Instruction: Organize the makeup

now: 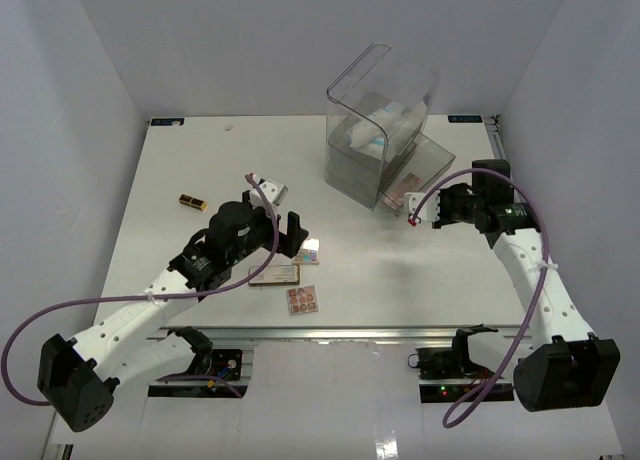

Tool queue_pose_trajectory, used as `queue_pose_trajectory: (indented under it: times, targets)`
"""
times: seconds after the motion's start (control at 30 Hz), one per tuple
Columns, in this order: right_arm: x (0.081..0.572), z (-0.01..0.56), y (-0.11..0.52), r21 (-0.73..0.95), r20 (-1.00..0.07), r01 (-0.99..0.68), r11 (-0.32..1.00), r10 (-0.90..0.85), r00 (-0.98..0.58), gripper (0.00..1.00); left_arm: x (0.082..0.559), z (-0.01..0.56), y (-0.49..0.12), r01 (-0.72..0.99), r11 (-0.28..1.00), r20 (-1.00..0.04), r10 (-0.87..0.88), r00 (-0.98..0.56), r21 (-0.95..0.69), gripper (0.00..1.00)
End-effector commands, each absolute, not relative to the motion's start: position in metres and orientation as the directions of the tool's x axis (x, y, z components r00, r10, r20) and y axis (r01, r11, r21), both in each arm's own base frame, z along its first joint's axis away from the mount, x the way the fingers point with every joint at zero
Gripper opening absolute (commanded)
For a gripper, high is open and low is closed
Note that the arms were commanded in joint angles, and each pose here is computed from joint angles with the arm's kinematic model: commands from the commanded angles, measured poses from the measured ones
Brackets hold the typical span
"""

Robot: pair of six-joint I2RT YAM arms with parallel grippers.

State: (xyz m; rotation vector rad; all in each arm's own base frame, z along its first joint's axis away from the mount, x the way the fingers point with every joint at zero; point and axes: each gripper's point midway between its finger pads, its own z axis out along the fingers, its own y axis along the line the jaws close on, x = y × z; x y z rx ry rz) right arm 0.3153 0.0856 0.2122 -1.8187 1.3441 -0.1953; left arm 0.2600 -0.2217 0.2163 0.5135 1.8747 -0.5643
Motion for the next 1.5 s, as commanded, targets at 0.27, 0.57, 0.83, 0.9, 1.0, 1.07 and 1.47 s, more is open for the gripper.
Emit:
queue_pose_trajectory:
  times: [0.27,0.57,0.83,0.9,1.0,1.07,1.47]
  targets:
    - [0.430,0.242,0.074,-0.835,-0.166,-0.542,-0.097,-0.895,0.415,0.08,0.265,0.235,-0.202,0.538,0.839,-0.957,0.082,-0.279,-0.085,0.98]
    - [0.483,0.218,0.076,-0.821,-0.100,-0.544,-0.174,-0.894,0.436,0.08,0.268,0.225,-0.202,0.527,0.846,-0.949,0.101,-0.298,-0.076,0.98]
    - [0.504,0.188,0.081,-0.792,-0.053,-0.553,-0.259,-0.873,0.486,0.09,0.271,0.218,-0.200,0.513,0.855,-0.942,0.110,-0.316,-0.073,0.98]
    - [0.508,0.184,0.082,-0.790,-0.053,-0.554,-0.263,-0.871,0.489,0.11,0.272,0.217,-0.200,0.510,0.857,-0.941,0.111,-0.320,-0.073,0.98]
    - [0.516,0.184,0.084,-0.801,-0.051,-0.540,-0.258,-0.870,0.491,0.20,0.274,0.214,-0.200,0.511,0.857,-0.938,0.114,-0.328,-0.075,0.98]
    - [0.521,0.180,0.084,-0.805,-0.053,-0.538,-0.250,-0.873,0.484,0.29,0.275,0.212,-0.201,0.511,0.856,-0.935,0.117,-0.335,-0.076,0.98]
    - [0.509,0.204,0.058,-0.859,-0.123,-0.502,-0.100,-0.911,0.393,0.97,0.272,0.209,-0.206,0.536,0.839,-0.932,0.116,-0.344,-0.093,0.98]
